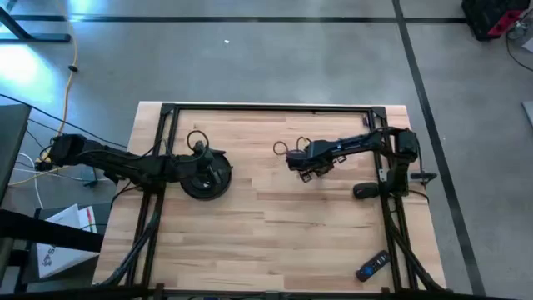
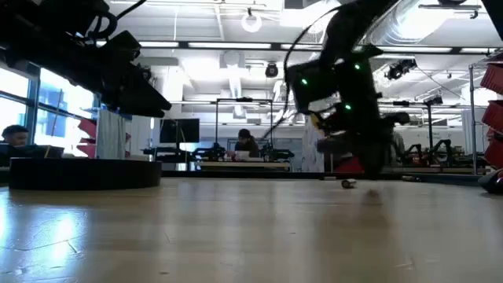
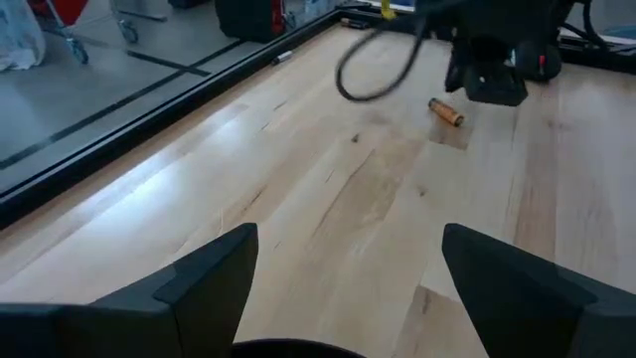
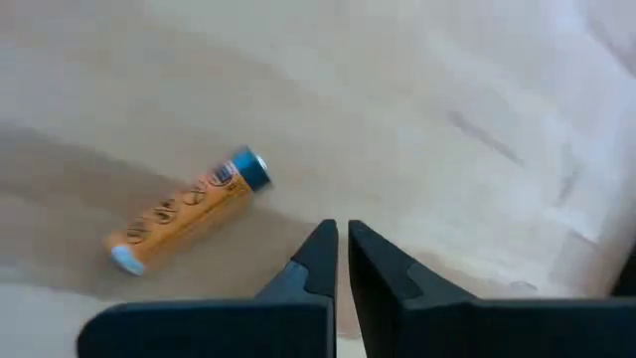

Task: Insert battery
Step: Insert the yellow battery into the white-black wall clock

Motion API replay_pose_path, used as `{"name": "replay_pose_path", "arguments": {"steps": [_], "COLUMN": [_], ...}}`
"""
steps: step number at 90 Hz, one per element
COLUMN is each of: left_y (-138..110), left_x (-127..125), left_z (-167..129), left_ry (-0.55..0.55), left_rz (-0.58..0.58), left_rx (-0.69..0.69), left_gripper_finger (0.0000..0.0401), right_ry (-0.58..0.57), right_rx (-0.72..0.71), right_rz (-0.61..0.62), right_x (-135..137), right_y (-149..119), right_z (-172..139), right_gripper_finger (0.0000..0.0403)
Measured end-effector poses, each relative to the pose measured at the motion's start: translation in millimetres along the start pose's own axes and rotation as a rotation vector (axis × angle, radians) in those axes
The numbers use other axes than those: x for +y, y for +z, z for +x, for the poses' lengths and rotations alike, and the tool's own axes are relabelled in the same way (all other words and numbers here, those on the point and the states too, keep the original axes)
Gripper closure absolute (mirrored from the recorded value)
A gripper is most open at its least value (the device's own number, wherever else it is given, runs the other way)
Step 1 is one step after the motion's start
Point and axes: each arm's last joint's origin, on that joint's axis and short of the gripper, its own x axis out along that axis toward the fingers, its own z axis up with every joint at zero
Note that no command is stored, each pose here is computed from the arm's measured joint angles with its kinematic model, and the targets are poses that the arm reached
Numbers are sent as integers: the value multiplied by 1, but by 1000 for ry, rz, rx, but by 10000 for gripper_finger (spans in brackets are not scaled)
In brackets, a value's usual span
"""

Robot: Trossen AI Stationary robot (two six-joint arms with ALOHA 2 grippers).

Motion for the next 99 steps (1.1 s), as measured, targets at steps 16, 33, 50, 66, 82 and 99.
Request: {"name": "replay_pose_path", "arguments": {"steps": [16, 33, 50, 66, 82, 99], "left_y": [0, -1, -2, -3, -13, -22], "left_x": [0, 0, 0, -3, -6, -12], "left_z": [0, 0, 0, 0, -2, -8], "left_ry": [0, 1, -30, -123, -255, -336], "left_rz": [6, 11, 17, 9, -3, 28], "left_rx": [0, 6, 25, 52, 185, 279], "left_gripper_finger": [96, 96, 96, 96, 96, 96], "right_ry": [63, 158, 250, 199, 209, 295], "right_rx": [-133, -192, -238, -370, -372, -439], "right_rz": [110, 103, 173, 307, 416, 556], "right_x": [12, 25, 33, 32, 37, 51], "right_y": [10, 8, 11, 10, -10, -26], "right_z": [-21, -26, -25, -29, -34, -39], "right_gripper_finger": [403, 403, 403, 402, 368, 287]}}
